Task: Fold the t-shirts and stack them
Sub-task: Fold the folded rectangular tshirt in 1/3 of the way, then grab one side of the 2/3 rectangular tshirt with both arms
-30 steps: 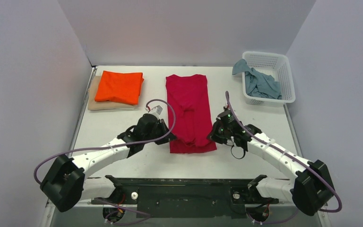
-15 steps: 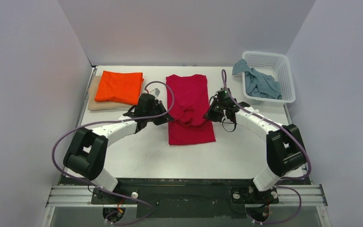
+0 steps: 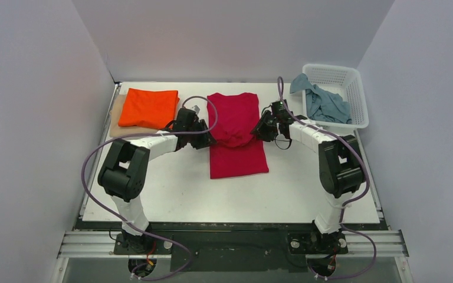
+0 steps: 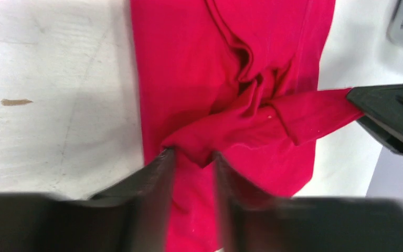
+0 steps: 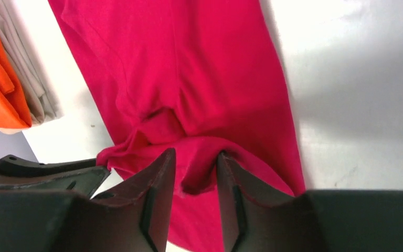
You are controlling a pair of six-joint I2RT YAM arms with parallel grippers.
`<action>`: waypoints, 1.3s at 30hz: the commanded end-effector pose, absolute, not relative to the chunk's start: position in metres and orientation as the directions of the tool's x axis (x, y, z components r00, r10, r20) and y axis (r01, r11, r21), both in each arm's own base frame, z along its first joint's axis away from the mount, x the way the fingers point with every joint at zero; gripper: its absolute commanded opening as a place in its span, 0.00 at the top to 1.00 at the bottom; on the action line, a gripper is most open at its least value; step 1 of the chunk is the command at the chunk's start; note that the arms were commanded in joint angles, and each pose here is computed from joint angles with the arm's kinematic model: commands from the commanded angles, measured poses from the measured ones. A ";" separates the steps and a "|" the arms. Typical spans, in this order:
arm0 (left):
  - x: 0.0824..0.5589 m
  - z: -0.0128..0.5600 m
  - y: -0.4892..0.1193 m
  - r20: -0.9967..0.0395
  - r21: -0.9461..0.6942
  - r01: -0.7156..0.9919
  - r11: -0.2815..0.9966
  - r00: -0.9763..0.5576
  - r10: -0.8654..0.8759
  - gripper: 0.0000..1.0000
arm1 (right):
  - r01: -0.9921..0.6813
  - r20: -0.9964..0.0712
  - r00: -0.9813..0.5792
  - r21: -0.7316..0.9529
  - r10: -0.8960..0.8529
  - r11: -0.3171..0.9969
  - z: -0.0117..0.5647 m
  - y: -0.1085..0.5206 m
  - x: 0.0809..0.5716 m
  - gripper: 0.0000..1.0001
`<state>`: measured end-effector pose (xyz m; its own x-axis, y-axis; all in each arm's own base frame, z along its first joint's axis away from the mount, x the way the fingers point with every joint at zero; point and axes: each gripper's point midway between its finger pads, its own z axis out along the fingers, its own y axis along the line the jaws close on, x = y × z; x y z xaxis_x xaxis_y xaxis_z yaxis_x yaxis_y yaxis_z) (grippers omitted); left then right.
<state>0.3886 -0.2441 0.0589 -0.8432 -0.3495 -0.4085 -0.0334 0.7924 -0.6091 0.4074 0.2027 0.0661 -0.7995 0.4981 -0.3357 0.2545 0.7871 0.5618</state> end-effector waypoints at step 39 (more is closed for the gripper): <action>0.261 0.000 -0.252 -0.248 -0.498 -0.084 0.863 -0.940 -0.235 0.69 | 0.366 -0.168 -0.869 0.415 0.466 0.833 -0.004 0.152 0.274 0.68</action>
<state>0.2718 -0.2553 0.0220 -0.9233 -0.2691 -0.2741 -0.0776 0.8295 -0.5531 0.2803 0.1518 0.0106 -0.8577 0.4755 -0.1953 0.3527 0.8208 0.4493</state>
